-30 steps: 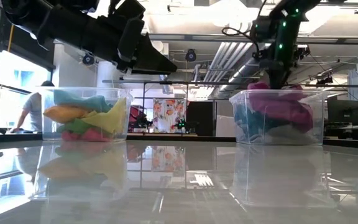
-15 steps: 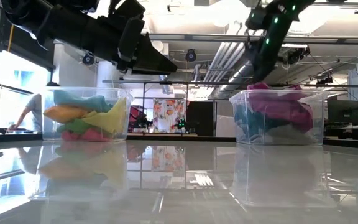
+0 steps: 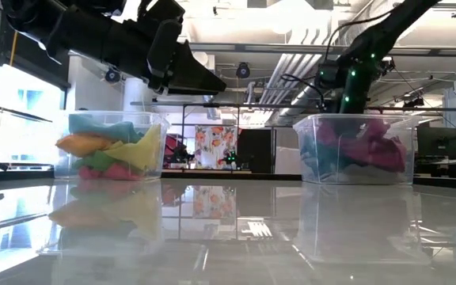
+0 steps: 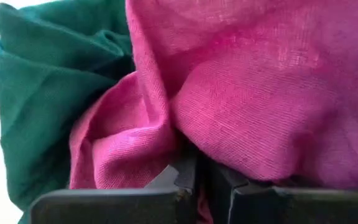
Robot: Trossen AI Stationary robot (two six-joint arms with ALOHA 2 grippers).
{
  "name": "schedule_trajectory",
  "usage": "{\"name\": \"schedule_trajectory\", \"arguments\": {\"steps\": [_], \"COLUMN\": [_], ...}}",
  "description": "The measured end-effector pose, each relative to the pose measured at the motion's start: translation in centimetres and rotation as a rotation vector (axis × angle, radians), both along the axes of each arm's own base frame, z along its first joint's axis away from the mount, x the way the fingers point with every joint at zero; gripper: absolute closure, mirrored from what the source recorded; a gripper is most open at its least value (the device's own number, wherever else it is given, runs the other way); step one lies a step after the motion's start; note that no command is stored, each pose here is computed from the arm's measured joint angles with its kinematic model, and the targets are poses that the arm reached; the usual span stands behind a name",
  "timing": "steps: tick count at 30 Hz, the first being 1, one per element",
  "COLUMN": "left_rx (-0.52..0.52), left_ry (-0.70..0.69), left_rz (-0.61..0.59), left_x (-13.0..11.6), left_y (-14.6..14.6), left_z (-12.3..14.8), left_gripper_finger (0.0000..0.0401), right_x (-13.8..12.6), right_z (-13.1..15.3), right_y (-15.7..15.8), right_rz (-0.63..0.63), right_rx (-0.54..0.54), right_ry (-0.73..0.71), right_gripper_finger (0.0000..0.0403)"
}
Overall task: Sort towels by color in basket
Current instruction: Put the dark pink microfiber cloth into the right transparent bin, then return to Home Position
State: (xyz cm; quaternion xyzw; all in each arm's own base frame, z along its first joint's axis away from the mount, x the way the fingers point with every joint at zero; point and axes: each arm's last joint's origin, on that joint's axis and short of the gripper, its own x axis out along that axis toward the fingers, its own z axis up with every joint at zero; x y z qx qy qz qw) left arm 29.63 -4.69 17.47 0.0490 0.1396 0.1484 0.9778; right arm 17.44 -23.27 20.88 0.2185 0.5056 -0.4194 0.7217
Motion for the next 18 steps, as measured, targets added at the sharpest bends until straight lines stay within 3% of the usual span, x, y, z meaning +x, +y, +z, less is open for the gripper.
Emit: {"name": "schedule_trajectory", "arguments": {"steps": [8,14,18], "left_rx": [-0.046,-0.102,-0.189], "left_ry": [-0.042,-0.154,-0.258], "left_rz": [0.027,0.046,-0.093], "left_x": [0.0,-0.2,-0.9], "left_y": [0.1,0.4,1.6], "left_z": [0.2,2.0,4.8], "left_gripper_finger": [0.0222,0.0222,0.0222], "right_x": [0.0,0.1,-0.2], "right_z": [5.1,9.3,9.7], "right_y": [0.9,5.5,9.7], "right_rz": [0.065,0.216,0.409], "right_rx": [-0.092,-0.218,-0.254], "right_ry": [-0.048,-0.167,-0.310], "right_gripper_finger": [0.0344,0.0312,0.0314]}}
